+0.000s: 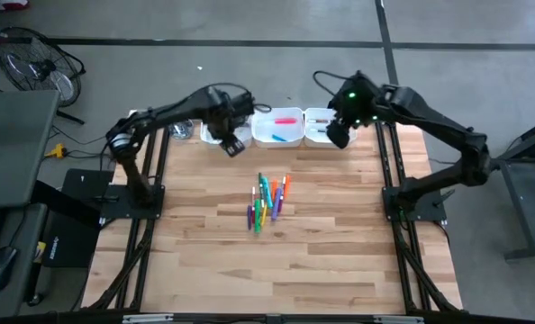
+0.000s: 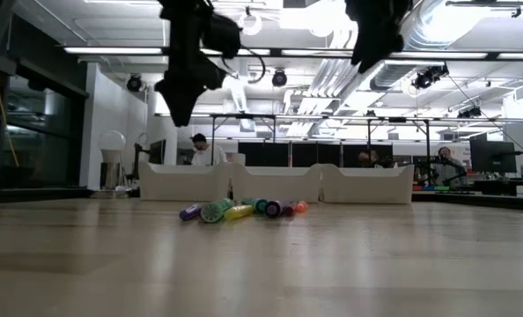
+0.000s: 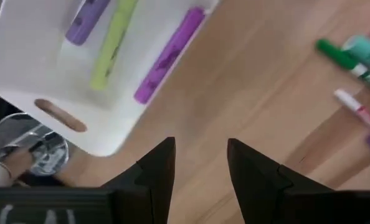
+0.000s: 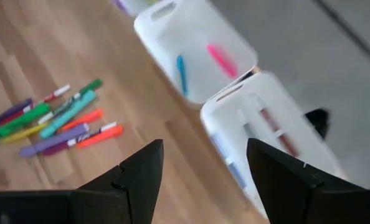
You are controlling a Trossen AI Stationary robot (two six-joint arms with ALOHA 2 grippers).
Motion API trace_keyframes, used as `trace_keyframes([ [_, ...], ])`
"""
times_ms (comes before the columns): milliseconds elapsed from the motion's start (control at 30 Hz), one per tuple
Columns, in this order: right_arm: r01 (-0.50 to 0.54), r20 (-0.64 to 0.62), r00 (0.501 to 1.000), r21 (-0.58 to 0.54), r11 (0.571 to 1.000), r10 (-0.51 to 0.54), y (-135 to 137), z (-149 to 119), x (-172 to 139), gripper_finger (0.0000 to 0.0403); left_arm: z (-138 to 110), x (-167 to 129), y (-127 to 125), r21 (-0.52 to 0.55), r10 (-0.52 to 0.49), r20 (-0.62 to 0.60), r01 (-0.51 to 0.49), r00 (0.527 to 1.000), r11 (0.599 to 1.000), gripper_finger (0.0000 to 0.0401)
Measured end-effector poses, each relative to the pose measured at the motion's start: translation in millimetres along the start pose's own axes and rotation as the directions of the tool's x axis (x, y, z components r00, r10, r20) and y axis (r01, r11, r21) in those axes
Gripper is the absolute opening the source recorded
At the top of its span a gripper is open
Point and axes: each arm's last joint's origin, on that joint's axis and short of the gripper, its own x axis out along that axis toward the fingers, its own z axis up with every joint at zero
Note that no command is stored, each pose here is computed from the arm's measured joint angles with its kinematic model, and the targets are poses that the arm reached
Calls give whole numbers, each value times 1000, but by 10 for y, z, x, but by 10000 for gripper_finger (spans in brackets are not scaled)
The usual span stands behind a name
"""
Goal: Pick & Place Markers
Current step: Put the right orange pen into the middle white bin
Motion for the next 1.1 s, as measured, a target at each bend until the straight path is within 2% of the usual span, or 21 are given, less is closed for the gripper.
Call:
trace_keyframes([
  [133,-14,-118,993,35,999,18,140,-12,225,222,-343,47,-222,-30,7,29,-6,1000,1000,143],
  [233,-10,-198,980,11,1000,12,277,-30,390,222,-562,92,-362,-59,-25,111,32,993,998,143],
  [333,11,-237,971,-9,1000,-13,407,-26,558,222,-816,167,-423,-67,-50,138,59,989,996,143],
  [400,23,-255,967,14,1000,-19,484,-20,669,222,-911,186,-462,-77,-79,204,97,976,992,143],
  [467,29,-281,959,40,999,-17,562,-28,773,222,-1079,242,-455,-59,-84,197,97,977,994,143],
  [567,48,-324,946,88,995,-17,699,-54,945,222,-1172,262,-470,-37,-131,288,147,949,988,143],
  [767,115,-388,921,183,976,-35,992,-139,1256,222,-1395,271,-358,47,-165,353,159,921,986,143],
  [833,135,-396,917,226,965,-36,1089,-166,1361,222,-1467,255,-320,85,-172,368,151,914,985,143],
  [1100,199,-435,900,372,907,-19,1400,-296,1720,222,-1553,151,-266,240,-249,488,146,836,960,143],
])
